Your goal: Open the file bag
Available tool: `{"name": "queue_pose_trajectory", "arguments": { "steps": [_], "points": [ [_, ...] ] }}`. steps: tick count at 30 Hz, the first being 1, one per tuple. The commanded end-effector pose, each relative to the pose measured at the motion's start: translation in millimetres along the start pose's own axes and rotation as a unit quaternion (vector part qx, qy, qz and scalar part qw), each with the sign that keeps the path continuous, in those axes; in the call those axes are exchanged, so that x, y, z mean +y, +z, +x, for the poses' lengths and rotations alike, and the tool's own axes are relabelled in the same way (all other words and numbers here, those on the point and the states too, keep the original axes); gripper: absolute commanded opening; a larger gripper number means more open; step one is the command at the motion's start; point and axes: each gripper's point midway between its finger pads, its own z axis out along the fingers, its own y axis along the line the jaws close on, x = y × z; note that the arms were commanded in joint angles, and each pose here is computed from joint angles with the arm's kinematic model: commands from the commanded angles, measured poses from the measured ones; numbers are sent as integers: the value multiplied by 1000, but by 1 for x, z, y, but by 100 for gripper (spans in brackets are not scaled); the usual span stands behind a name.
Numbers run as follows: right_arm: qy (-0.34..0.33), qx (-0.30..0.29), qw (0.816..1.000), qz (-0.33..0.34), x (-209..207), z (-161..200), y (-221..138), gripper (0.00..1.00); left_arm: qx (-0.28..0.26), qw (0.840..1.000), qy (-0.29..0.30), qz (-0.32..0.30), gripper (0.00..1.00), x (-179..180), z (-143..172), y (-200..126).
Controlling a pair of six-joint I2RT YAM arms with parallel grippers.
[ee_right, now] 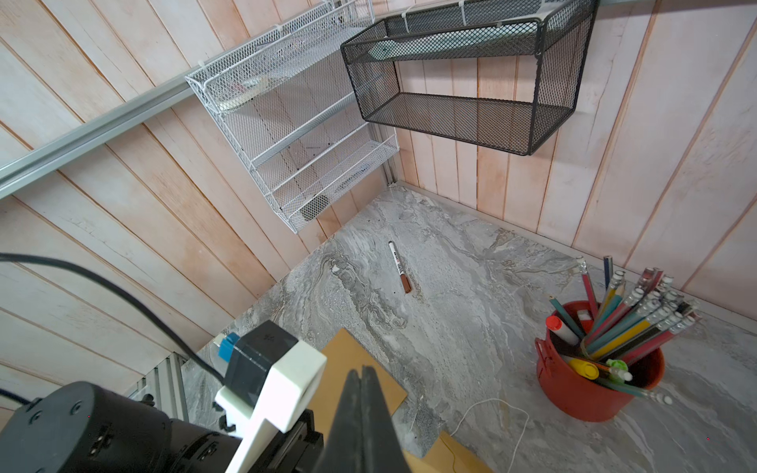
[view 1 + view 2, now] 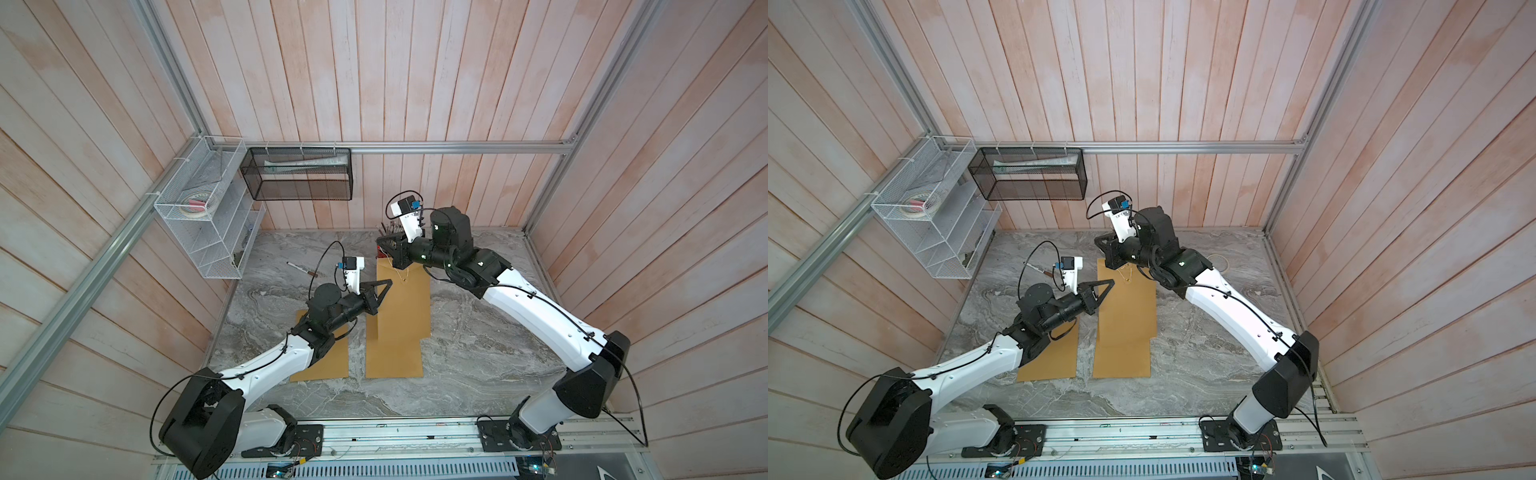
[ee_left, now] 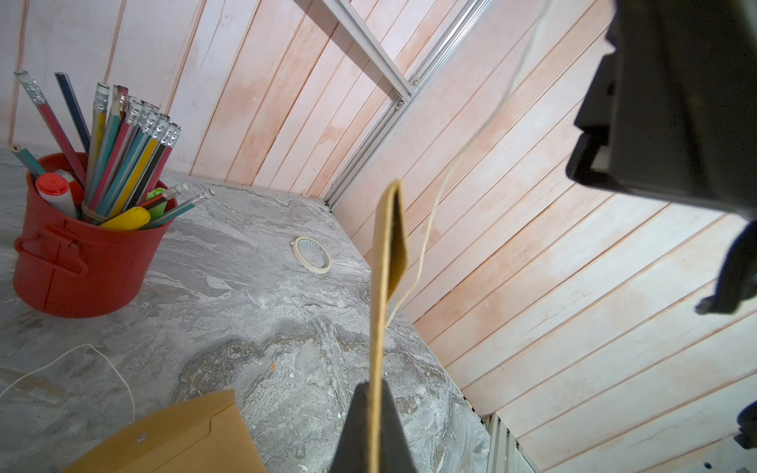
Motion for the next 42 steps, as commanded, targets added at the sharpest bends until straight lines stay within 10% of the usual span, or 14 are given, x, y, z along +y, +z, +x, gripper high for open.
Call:
{"name": "queue_pose_trajectory", "arguments": {
  "steps": [1, 42],
  "points": [
    [-6, -10, 1000, 2, 4, -4, -8, 0, -25, 1000, 3, -5, 0, -2, -15, 1],
    [106, 58, 991, 48, -30, 120, -32, 0, -131, 990, 6, -55, 0, 20, -86, -22]
  ]
}}
